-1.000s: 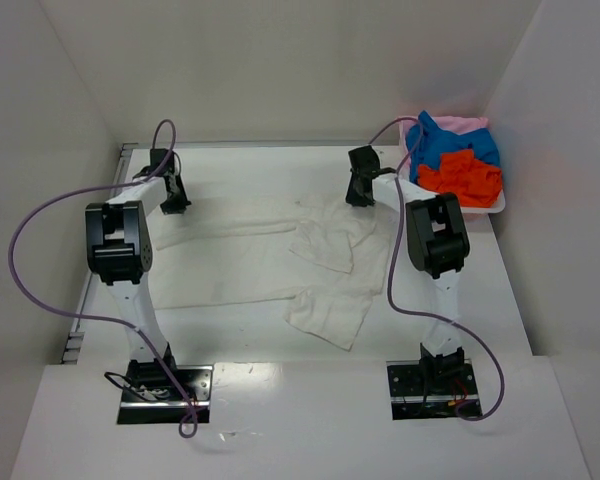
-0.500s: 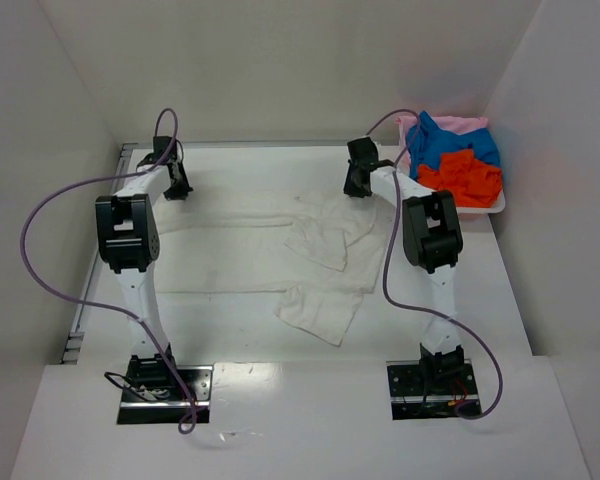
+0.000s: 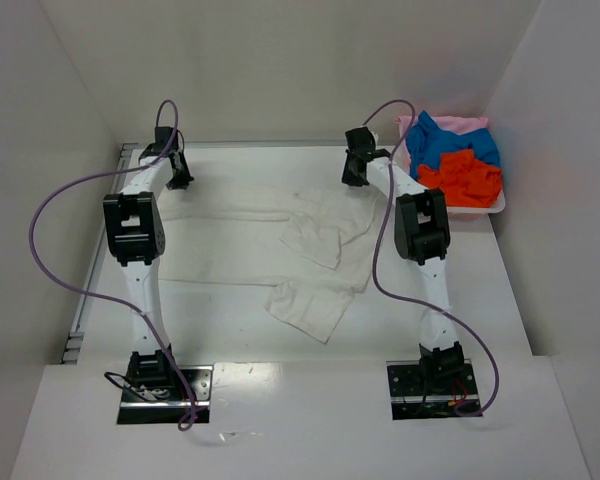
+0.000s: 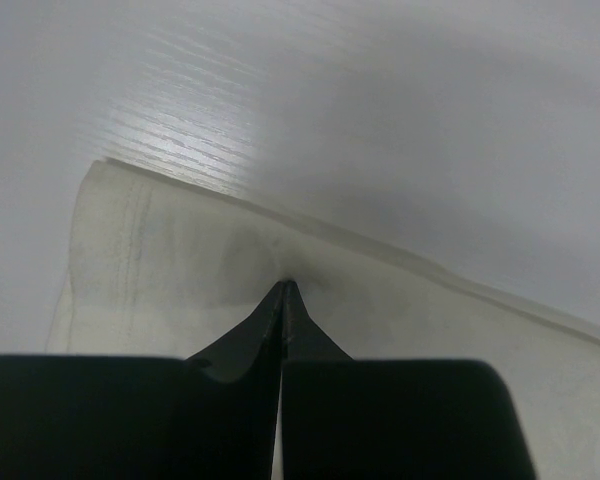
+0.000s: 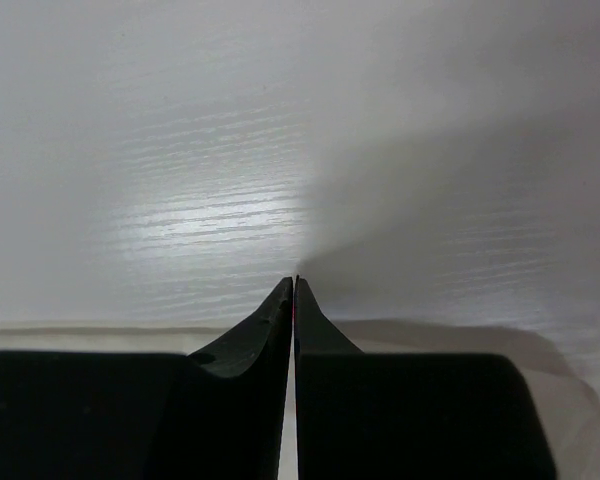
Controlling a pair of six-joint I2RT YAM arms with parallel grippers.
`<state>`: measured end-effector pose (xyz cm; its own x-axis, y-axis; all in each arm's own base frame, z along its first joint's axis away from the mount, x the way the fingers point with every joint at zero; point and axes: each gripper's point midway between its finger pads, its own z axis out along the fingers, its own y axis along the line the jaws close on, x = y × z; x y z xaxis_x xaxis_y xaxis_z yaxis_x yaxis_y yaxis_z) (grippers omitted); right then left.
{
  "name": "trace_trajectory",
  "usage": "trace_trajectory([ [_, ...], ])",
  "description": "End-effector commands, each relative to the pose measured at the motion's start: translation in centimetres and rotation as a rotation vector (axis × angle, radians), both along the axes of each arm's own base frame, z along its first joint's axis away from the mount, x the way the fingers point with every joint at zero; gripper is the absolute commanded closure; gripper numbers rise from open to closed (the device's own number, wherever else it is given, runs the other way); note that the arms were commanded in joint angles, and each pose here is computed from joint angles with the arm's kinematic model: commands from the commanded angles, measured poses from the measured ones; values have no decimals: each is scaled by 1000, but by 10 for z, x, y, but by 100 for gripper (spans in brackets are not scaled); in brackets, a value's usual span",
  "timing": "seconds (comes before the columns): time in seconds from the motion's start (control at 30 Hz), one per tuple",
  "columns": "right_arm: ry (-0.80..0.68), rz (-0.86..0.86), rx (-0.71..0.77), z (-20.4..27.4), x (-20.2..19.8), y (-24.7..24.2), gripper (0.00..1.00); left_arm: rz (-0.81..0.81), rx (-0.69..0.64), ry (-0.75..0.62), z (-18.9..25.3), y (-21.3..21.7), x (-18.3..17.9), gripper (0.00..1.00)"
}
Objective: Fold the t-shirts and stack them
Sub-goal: Fold the flattened tshirt in 1/3 of the way
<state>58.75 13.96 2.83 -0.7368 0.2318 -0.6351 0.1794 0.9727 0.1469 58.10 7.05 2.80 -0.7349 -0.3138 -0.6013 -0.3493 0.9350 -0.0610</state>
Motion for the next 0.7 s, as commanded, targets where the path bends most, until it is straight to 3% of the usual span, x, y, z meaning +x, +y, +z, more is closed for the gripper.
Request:
trace_trajectory([
  [0.0, -174, -17, 4, 96, 10, -10, 94, -25, -13, 46, -17, -2, -7, 100],
  [0.1, -232, -19, 19, 137, 1, -12, 94, -38, -29, 31, -9, -6, -13, 100],
  [0.17, -226, -19, 18, 139, -9, -15, 93, -38, -26, 6, 0, -6, -12, 100],
  [0.27, -216, -17, 30, 140, -28, -17, 83, -44, -30, 9, 2, -4, -19, 100],
  [0.3, -204, -17, 26, 137, -33, -18, 77, -50, -39, 7, 2, -5, -19, 100],
  [0.33, -191, -32, 21, 132, -38, -22, 59, -50, -40, 12, 2, -6, -22, 100],
  [0.43, -113, -62, -6, 106, -61, -31, 37, -64, -44, 21, -2, -8, -27, 98],
  [0.67, 3, -89, -27, 56, -87, -38, 31, -74, -62, 40, -12, -12, -33, 97],
])
